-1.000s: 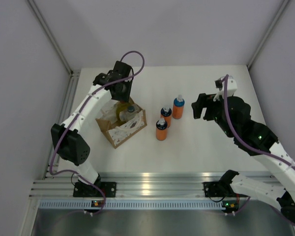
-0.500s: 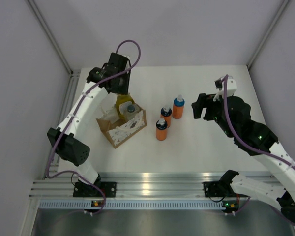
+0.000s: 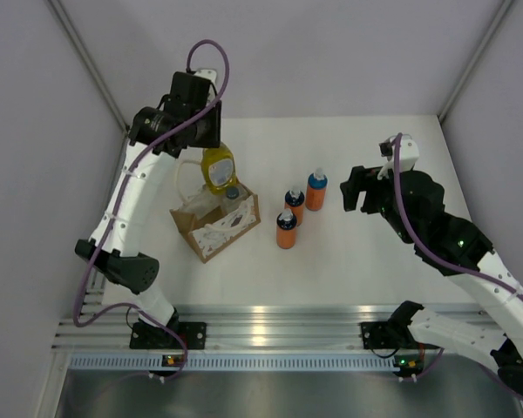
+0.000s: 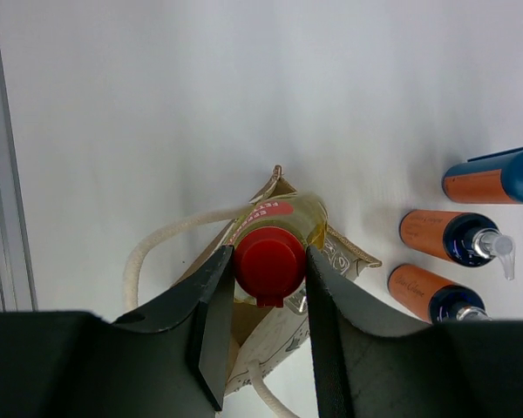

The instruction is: Take the personal care products out of the canvas bag

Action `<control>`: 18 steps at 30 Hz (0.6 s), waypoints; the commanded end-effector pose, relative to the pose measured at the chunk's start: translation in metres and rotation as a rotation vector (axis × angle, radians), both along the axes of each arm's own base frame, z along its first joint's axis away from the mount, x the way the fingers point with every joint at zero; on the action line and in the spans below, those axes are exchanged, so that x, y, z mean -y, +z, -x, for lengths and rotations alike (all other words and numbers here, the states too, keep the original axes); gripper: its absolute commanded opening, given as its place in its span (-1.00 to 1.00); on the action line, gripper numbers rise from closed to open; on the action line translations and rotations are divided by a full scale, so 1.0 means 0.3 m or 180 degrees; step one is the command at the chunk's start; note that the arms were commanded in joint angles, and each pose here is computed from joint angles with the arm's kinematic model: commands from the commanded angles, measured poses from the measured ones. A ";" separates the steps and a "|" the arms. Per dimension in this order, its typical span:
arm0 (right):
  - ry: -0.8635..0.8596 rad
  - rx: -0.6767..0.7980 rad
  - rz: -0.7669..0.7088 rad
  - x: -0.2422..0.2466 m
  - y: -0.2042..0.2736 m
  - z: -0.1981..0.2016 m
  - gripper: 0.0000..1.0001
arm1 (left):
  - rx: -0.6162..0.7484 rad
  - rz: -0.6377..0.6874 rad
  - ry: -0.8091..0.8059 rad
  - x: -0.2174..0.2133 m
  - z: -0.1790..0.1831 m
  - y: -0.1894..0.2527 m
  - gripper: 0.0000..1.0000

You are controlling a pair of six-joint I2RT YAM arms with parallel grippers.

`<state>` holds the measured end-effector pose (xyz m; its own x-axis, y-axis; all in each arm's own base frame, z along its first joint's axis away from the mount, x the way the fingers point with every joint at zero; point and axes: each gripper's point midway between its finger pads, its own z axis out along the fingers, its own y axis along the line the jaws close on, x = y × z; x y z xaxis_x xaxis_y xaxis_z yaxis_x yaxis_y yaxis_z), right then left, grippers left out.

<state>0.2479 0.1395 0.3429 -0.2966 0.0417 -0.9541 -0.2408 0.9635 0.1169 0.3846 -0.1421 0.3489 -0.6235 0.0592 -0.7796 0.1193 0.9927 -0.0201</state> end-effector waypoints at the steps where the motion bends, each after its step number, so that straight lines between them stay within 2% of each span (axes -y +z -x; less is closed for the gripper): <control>1: -0.0064 0.0112 -0.0023 0.025 0.060 -0.004 0.54 | 0.0754 0.0411 0.0093 -0.016 0.019 0.275 -1.00; 5: -0.0054 0.0090 0.0000 0.018 0.053 -0.010 0.54 | 0.0902 0.0559 0.0030 0.004 0.015 0.344 -1.00; 13: -0.0053 0.0084 0.0028 0.021 0.045 -0.009 0.54 | 0.0978 0.0814 -0.0239 0.081 -0.005 0.386 -1.00; 18: -0.0045 0.0054 0.0023 0.013 0.035 -0.012 0.54 | 0.1187 0.0994 -0.0386 0.146 -0.070 0.421 -1.00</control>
<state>0.2506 0.1417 0.3390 -0.3054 0.0240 -0.9519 -0.2423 0.9648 0.1021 0.3830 -0.1640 0.4136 -0.5051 -0.0401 -0.8621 0.2015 0.9659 -0.1629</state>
